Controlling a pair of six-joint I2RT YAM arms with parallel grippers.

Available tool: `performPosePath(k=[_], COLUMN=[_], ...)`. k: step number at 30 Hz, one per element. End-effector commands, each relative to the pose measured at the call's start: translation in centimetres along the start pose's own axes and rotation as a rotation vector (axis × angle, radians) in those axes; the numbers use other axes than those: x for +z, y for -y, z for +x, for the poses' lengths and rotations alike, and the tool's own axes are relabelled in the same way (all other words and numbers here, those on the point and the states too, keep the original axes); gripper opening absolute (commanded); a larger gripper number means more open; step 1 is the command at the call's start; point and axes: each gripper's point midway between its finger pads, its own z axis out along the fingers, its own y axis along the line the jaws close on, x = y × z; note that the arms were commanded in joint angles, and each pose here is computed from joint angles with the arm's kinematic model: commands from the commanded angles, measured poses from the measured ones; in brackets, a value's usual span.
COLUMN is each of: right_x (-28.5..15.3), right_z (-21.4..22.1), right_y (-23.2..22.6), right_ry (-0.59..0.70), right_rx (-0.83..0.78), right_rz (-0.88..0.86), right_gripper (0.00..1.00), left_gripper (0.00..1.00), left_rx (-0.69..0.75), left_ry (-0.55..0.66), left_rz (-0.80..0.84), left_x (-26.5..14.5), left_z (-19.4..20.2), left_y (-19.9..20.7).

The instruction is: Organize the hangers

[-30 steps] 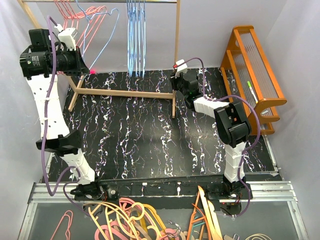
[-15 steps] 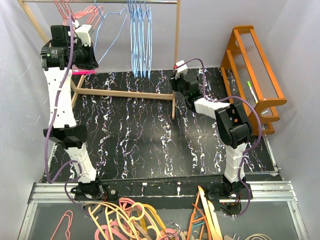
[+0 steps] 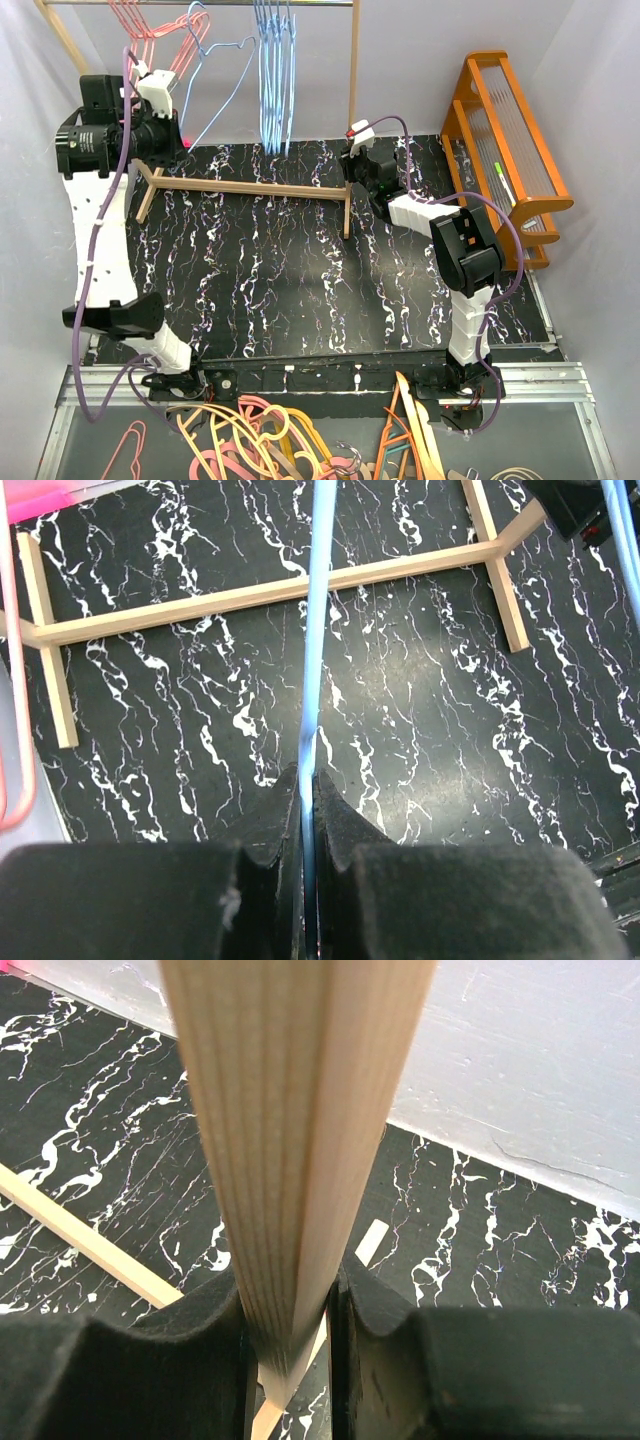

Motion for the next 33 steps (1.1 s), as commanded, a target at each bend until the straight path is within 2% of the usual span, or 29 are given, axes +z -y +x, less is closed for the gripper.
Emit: performPosePath(k=[1,5,11,19,26,33], right_x=[0.4,0.3,0.2,-0.1,-0.3,-0.3], right_z=[-1.6,-1.3,-1.2,-1.6,-1.9,-2.0], right_y=[-2.4,-2.6,-2.9,-3.0,-3.5,-3.6], right_ry=[0.020,0.012,0.011,0.019,0.025,0.025], right_rx=[-0.080,-0.081,-0.081,-0.087,-0.080,-0.071], right_rz=[-0.104,-0.111,-0.131,-0.138,-0.150,-0.147], right_gripper=[0.08,0.08,0.08,0.08,0.08,0.08], left_gripper=[0.00,0.00,0.00,0.00,0.00,0.00], left_rx=[0.032,0.043,0.039,0.032,0.057,0.122], left_ry=[0.053,0.131,0.191,0.149,0.145,0.153], left_rz=[-0.053,-0.084,-0.065,0.000,-0.022,0.005], left_x=[-2.1,-2.1,0.0,3.3,6.0,8.4], left_z=[-0.4,-3.2,-6.5,-6.1,-7.0,-8.0], left_y=[-0.2,-0.9,-1.7,-1.5,-1.5,1.3])
